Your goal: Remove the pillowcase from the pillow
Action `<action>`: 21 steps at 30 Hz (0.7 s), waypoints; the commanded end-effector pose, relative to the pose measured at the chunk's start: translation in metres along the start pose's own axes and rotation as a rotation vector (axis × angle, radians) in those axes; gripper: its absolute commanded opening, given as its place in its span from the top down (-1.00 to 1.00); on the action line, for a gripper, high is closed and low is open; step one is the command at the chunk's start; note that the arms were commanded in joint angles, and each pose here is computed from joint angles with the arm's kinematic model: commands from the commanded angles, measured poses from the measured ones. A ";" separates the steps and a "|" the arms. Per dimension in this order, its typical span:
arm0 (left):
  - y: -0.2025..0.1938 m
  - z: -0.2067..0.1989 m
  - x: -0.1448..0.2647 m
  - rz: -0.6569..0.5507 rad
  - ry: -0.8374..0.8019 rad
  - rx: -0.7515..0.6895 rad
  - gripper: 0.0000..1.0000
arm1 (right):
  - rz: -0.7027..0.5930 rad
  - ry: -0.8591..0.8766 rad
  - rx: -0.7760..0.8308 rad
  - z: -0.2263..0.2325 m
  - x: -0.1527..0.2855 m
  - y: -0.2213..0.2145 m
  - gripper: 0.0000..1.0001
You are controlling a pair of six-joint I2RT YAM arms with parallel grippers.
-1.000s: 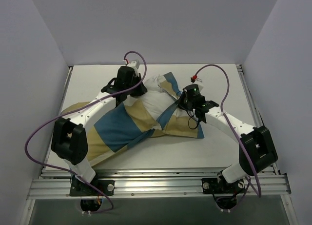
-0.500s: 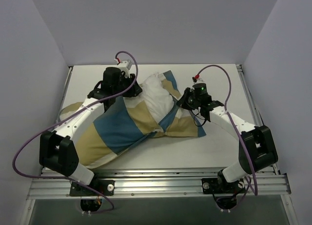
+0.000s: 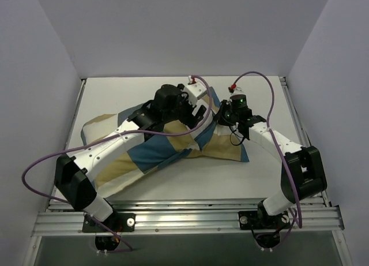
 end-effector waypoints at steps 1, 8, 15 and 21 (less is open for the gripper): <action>0.008 0.007 -0.018 0.013 0.030 -0.123 -0.79 | -0.025 -0.004 0.044 0.006 -0.001 0.011 1.00; -0.019 0.006 -0.069 0.111 -0.012 -0.133 -0.86 | -0.020 0.004 0.060 0.011 -0.002 0.007 1.00; -0.058 0.008 -0.099 0.192 0.047 0.014 -0.88 | -0.010 0.003 0.064 0.013 -0.006 -0.001 1.00; -0.098 0.018 -0.107 0.266 0.160 0.165 -0.19 | -0.006 0.005 0.043 0.014 -0.003 -0.005 1.00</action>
Point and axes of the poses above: each gripper's point midway between its finger pads, its own x axis back along the fingers, its own z axis along the line the jaws close on, y = z × x, the point moved 6 cm from there along x, back along the fingers, and after that the axes turned 7 degrees about x, right-handed, at the moved point
